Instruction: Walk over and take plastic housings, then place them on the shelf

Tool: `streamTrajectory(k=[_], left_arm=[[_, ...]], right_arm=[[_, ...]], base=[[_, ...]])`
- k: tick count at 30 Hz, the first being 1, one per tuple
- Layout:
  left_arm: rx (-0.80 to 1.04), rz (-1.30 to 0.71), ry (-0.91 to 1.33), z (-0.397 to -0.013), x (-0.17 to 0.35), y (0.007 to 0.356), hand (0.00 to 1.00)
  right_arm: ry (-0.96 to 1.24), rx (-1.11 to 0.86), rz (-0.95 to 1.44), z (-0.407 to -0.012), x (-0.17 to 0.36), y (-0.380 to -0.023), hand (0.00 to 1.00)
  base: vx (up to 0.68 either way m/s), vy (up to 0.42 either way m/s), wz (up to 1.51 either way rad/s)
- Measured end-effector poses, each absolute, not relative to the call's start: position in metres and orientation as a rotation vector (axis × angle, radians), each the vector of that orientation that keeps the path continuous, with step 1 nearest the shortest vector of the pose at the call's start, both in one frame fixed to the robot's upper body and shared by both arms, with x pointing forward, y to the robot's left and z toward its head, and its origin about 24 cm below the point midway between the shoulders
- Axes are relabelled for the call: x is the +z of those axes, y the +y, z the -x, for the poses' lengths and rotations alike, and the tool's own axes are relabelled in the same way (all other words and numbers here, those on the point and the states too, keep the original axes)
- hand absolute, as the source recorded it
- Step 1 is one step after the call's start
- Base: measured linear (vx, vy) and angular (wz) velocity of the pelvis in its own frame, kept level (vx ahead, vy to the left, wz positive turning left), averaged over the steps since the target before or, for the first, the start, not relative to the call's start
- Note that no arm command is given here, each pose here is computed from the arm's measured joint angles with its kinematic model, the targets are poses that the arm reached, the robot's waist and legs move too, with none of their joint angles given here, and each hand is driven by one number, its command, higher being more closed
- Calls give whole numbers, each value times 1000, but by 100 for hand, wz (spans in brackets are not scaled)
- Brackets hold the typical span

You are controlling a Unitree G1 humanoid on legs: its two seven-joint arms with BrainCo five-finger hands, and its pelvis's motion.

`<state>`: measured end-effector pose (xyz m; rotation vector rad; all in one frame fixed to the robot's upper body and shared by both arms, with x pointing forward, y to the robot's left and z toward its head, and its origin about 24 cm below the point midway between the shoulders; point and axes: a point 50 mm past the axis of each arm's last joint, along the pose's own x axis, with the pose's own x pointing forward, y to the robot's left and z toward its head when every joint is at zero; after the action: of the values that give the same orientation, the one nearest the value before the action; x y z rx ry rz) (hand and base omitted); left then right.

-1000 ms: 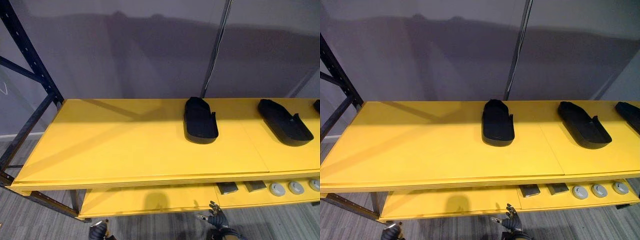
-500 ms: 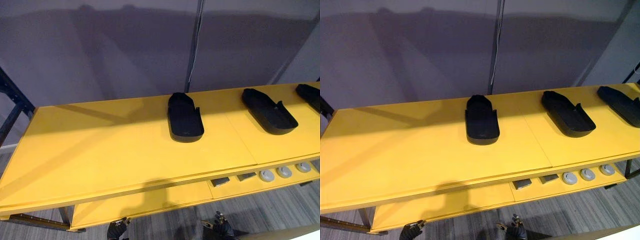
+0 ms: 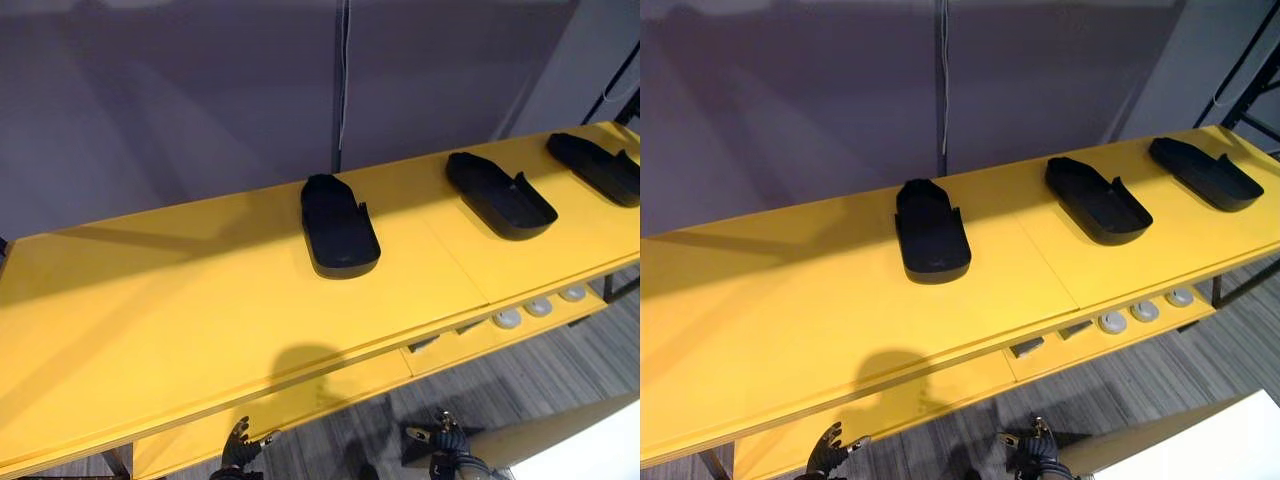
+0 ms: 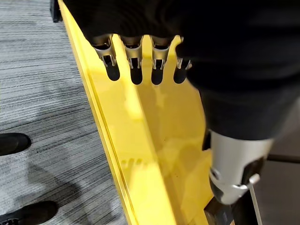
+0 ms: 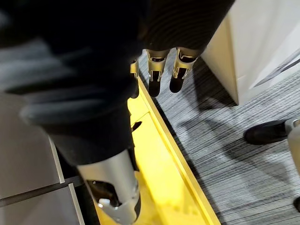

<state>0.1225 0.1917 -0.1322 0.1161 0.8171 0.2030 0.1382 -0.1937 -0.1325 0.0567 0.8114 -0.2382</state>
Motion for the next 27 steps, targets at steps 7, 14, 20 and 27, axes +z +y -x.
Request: streamTrajectory(k=[7, 14, 20, 27], left_arm=[[176, -118, 740, -148, -122, 186, 0], [128, -135, 659, -171, -110, 180, 0], [96, -110, 699, -168, -116, 169, 0], [57, -127, 787, -153, -130, 163, 0]], right_arm=[[676, -187, -35, -173, -111, -187, 0], [698, -191, -12, -159, -115, -188, 0], [798, -150, 52, -149, -129, -192, 0], [831, -174, 44, -143, -133, -196, 0]], base=[[-219, 53, -70], [-140, -73, -22], [-3, -182, -22], [17, -27, -42]])
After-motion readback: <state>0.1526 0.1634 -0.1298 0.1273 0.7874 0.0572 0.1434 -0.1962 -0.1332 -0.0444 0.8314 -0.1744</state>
